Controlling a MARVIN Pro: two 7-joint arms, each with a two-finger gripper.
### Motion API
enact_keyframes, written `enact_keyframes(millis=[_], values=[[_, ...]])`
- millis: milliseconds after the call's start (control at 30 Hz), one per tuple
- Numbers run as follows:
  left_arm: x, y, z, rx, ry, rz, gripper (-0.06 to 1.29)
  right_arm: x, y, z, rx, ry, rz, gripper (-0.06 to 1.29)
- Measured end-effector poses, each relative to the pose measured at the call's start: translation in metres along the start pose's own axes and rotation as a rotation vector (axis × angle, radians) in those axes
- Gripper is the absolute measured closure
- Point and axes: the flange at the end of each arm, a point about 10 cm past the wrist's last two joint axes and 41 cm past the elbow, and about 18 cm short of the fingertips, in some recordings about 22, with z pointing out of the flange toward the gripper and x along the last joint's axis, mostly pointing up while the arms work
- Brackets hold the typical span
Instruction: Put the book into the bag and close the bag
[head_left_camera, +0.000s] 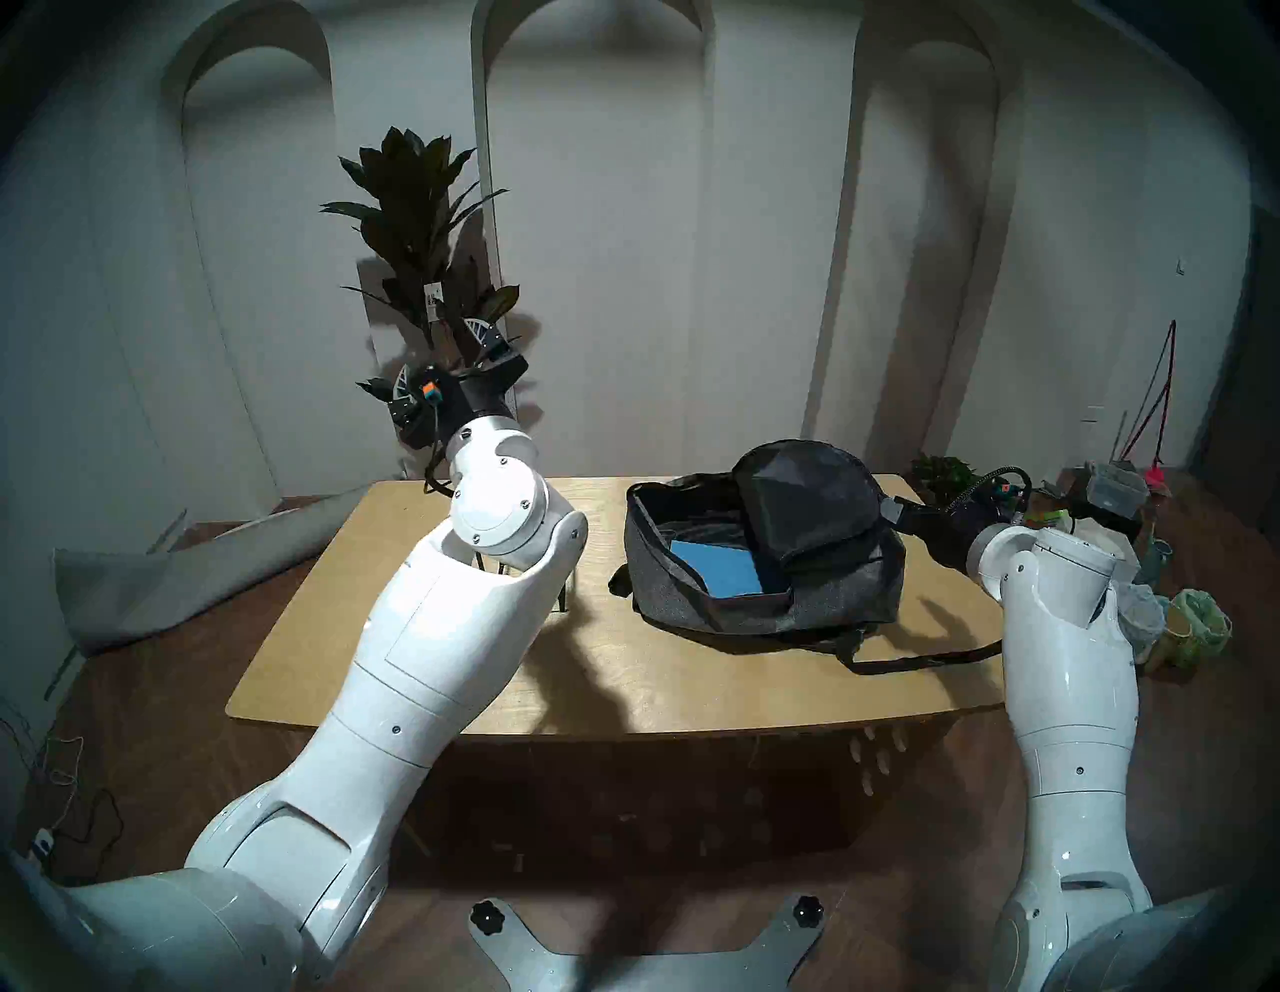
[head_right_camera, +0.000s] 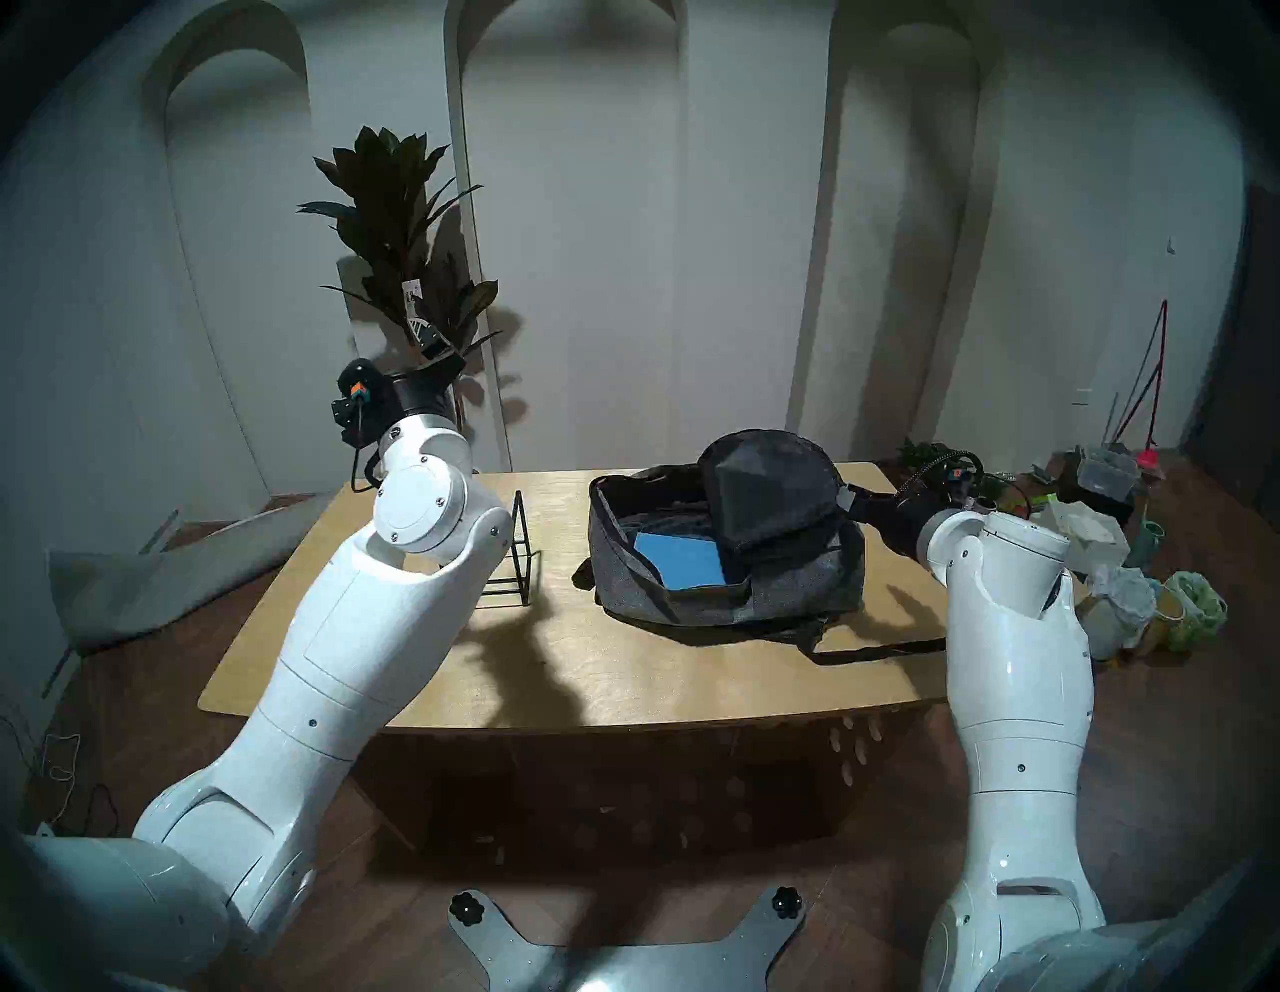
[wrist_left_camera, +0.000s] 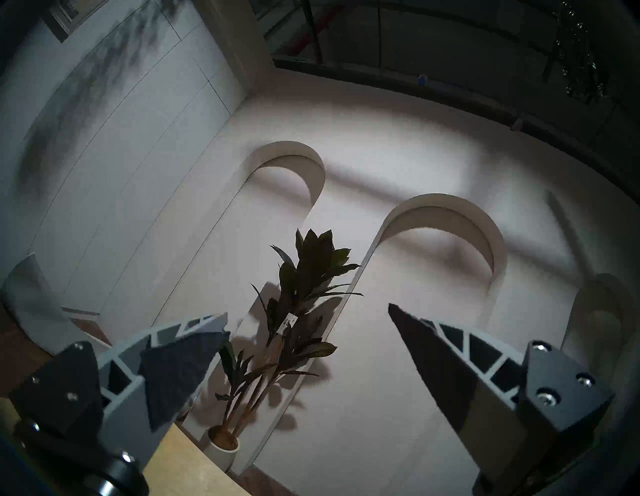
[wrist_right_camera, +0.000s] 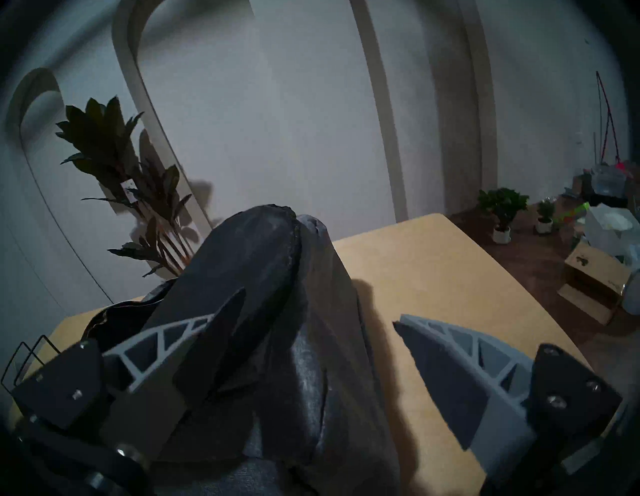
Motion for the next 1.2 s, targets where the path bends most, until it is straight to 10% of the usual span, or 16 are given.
enact_keyframes(millis=[1200], values=[[0.029,-0.030,-0.026,-0.147,-0.283,0.068,-0.02,0.030,-0.056,0.029,-0.051,-0.062,0.246,-0.02]])
